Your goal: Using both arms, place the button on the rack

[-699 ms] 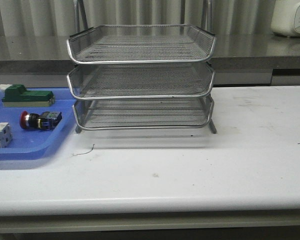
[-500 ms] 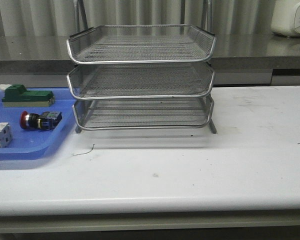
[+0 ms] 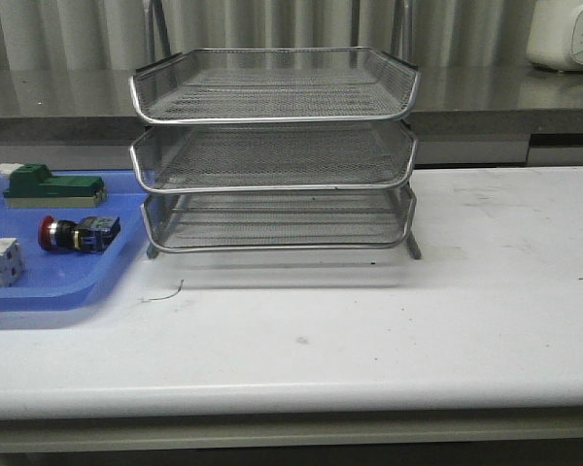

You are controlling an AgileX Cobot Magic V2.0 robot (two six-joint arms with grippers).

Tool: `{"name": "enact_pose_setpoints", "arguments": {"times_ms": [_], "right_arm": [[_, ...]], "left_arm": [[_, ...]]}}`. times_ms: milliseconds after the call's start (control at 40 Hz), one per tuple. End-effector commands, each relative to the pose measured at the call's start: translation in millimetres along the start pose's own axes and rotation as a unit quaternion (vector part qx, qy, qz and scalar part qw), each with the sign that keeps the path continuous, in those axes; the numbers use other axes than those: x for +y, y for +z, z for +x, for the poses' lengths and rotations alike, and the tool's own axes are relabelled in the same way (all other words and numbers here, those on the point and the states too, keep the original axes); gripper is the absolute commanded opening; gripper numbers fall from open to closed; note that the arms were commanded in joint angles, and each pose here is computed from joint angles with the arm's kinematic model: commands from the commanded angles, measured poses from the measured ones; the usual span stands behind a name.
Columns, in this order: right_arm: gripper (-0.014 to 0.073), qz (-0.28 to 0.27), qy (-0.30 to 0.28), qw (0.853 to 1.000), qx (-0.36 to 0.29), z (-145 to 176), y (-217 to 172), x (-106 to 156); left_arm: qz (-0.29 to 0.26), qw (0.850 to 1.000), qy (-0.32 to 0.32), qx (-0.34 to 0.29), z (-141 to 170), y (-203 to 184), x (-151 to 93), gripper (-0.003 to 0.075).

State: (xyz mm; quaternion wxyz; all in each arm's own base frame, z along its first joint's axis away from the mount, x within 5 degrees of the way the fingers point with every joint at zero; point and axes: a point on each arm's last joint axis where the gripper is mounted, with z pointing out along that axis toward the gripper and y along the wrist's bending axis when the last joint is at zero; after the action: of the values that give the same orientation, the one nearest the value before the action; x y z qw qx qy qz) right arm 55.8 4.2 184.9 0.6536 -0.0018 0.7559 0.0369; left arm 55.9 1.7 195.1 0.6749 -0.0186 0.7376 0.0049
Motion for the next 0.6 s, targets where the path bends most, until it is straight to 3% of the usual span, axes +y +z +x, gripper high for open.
{"name": "enact_pose_setpoints", "arguments": {"times_ms": [0,350,575], "right_arm": [[-0.0059,0.007,-0.005,0.999,-0.051,-9.6,-2.0,-0.8],[-0.0059,0.008,-0.003,0.997,-0.076,-14.0,-2.6,-1.1],[-0.0059,0.006,-0.004,0.993,-0.119,-41.5,-11.6,0.6]], "left_arm": [[0.0,0.999,-0.009,-0.043,-4.6,-1.2,0.0,-0.0019],[0.0,0.997,-0.009,-0.071,-9.7,-1.8,0.0,-0.0019],[0.002,0.975,-0.009,-0.221,-42.0,-11.5,-0.1,-0.0019]]}}
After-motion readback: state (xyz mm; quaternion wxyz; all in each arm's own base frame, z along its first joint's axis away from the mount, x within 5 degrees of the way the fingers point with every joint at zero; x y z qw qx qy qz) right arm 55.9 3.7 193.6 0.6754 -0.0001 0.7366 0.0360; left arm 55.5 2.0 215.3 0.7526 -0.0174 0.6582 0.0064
